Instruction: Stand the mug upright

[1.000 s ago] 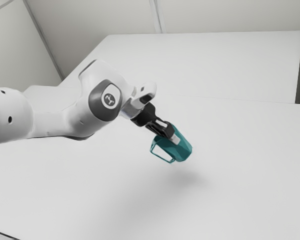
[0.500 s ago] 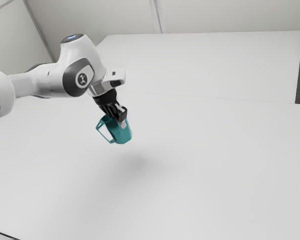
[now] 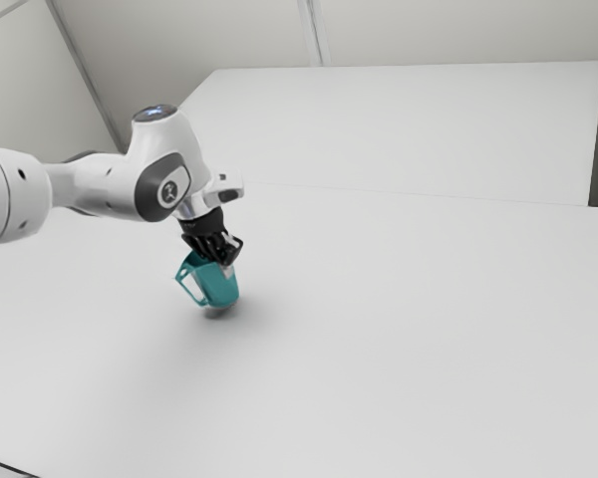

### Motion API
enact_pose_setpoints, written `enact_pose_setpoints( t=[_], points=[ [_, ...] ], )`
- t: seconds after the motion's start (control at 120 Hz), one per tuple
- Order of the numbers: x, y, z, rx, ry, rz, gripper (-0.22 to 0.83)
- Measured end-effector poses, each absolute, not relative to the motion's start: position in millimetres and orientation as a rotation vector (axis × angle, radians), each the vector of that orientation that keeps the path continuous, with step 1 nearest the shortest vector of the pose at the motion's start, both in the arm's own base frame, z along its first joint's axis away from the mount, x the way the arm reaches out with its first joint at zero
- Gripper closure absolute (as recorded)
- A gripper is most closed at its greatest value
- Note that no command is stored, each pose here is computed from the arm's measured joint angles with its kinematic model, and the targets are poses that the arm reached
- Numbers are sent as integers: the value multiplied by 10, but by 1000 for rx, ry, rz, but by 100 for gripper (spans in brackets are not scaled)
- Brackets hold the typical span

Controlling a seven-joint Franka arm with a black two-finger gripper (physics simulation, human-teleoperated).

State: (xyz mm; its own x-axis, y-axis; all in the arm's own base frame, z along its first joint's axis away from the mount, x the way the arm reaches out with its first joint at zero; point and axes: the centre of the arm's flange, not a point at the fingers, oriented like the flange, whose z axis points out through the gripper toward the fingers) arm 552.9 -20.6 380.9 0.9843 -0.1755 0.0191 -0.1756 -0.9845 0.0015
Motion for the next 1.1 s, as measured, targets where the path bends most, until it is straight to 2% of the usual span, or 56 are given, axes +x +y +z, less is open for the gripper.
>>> enact_pose_setpoints(
  t=[0.1,0.433,0.483,0.625,0.717,0.817,0.933,1.1],
  points=[
    [5530,-506,3713,3121,-323,33,78],
    [5570,-373,3457,3129,-190,0,77],
    [5571,-375,3449,3127,-180,-1,71],
    [5568,-380,3546,3124,-163,26,40],
    [5544,-401,3747,3124,-164,66,26],
    [5509,-426,4064,3117,-158,106,16],
    [5627,-467,4592,3103,-155,157,9],
    [5844,-514,5564,3088,-184,244,4]
  ],
)
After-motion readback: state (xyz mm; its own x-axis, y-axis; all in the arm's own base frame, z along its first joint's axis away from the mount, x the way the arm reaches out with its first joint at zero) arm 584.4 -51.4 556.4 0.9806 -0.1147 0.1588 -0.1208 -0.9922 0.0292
